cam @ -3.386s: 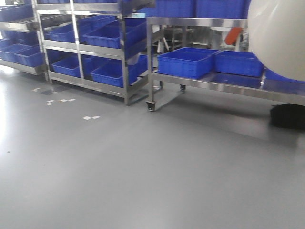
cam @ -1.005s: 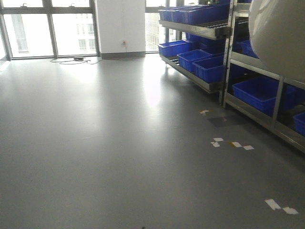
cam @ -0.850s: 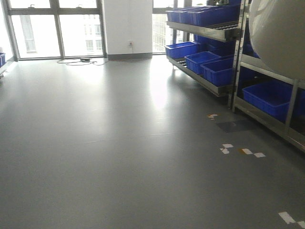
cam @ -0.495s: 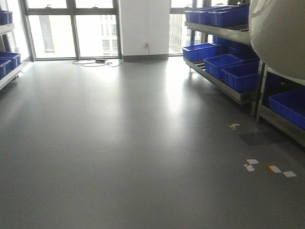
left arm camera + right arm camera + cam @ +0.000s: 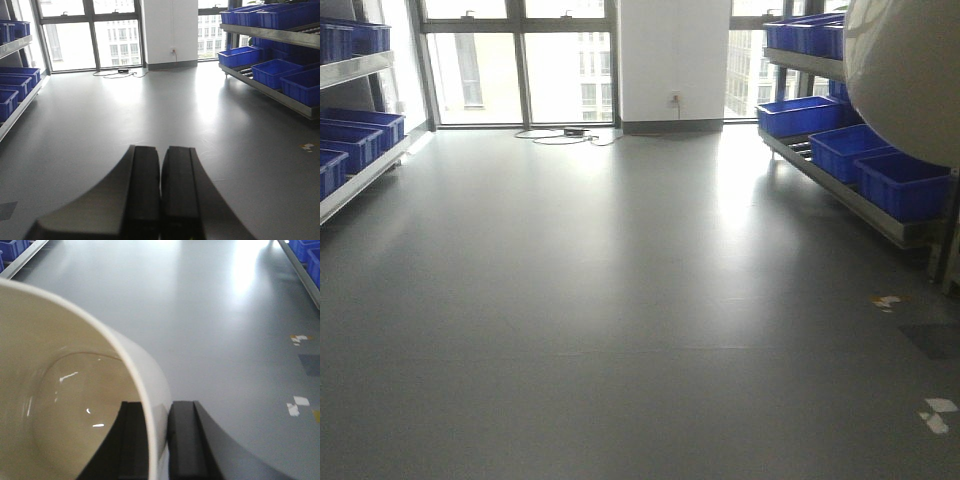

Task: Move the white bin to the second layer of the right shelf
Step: 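Drive toward the windows and turn toward the roller shelf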

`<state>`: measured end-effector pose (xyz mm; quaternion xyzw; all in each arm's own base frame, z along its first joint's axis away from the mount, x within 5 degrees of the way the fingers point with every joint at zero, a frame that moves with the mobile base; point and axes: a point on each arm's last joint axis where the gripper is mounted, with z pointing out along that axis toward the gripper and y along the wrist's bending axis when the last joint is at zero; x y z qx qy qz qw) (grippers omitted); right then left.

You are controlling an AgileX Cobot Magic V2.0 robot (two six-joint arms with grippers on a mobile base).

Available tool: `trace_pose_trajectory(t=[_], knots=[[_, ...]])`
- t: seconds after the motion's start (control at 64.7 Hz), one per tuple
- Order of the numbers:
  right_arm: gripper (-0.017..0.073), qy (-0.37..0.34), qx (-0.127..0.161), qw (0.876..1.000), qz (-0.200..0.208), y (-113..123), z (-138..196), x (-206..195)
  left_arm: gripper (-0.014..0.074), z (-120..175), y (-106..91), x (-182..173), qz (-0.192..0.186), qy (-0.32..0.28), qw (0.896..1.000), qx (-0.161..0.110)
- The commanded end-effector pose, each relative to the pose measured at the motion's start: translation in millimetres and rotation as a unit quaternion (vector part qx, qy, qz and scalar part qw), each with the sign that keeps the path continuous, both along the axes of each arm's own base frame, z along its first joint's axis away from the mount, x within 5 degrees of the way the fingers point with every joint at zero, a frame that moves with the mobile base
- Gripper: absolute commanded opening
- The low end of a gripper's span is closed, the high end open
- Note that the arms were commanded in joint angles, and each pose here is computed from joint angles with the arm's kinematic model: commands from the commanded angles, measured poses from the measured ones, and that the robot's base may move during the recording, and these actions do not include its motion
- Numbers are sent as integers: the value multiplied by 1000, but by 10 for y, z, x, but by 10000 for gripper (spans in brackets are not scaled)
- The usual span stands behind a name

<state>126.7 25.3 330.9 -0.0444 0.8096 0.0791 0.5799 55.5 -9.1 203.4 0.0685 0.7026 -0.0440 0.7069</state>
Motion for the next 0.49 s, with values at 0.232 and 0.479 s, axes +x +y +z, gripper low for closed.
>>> trace_pose_trajectory(t=[0.232,0.479], knots=[[57,-65,12,998,0,1,196,15,85,-41,2,3,0,-29,1000,-9],[57,-65,12,998,0,1,196,15,85,-41,2,3,0,-29,1000,-9]])
